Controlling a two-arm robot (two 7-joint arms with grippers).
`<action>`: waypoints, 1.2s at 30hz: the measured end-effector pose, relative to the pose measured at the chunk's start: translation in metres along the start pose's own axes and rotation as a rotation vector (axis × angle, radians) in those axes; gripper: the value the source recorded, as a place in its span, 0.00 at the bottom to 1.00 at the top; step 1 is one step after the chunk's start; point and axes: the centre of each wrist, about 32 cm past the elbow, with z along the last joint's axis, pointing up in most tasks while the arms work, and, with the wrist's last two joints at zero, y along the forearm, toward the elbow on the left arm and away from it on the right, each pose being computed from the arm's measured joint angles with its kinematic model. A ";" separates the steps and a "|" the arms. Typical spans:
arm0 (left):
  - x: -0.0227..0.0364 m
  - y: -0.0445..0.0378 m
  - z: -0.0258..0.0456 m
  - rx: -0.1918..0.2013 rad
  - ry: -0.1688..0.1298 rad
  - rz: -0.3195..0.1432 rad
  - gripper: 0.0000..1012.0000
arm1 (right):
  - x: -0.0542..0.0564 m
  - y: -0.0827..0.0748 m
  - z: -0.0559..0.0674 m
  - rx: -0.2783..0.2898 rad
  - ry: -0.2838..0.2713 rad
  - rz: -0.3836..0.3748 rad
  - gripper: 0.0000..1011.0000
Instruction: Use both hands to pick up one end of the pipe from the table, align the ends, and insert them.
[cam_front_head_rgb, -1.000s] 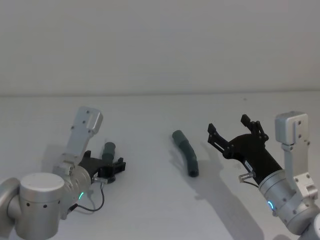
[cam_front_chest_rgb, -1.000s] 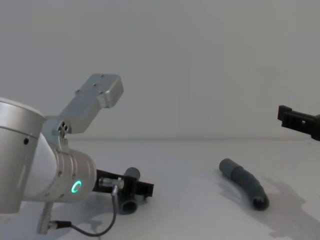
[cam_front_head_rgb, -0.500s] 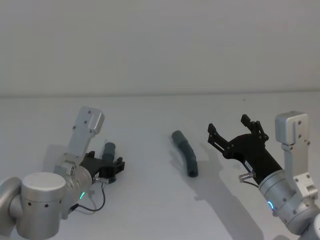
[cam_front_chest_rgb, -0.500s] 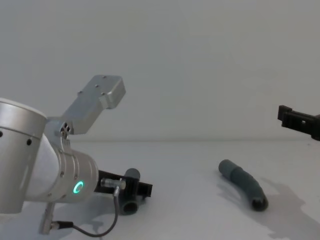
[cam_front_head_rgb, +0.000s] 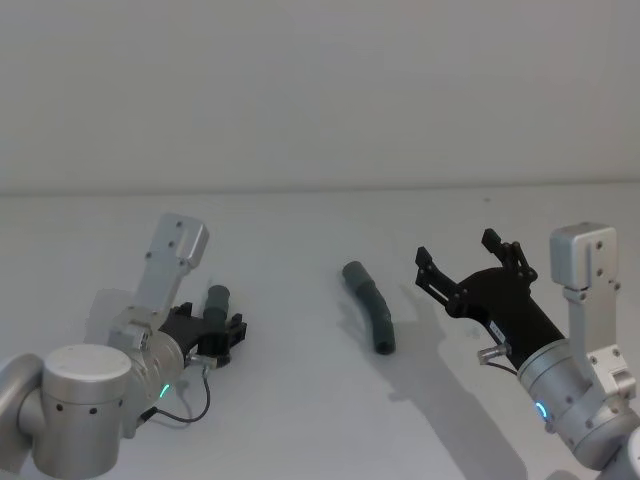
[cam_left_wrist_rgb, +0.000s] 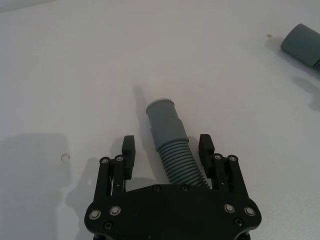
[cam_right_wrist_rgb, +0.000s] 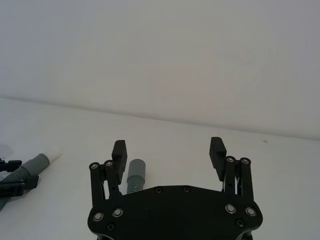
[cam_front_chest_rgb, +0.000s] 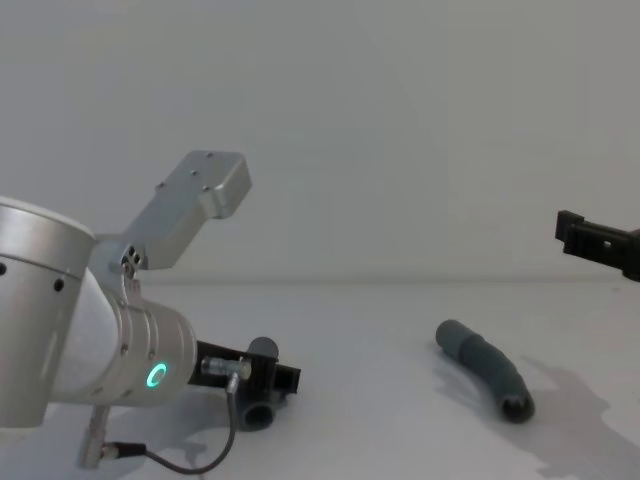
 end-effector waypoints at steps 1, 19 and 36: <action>0.0001 0.0000 0.0000 0.000 0.000 0.000 0.73 | 0.000 0.000 0.000 0.000 0.000 0.000 0.99; 0.0002 -0.0002 -0.0004 0.001 -0.001 0.002 0.61 | 0.000 0.000 0.000 0.000 0.000 0.000 0.99; 0.0003 -0.0004 -0.0005 0.002 -0.001 0.002 0.50 | 0.000 0.000 0.000 0.000 0.000 0.000 0.99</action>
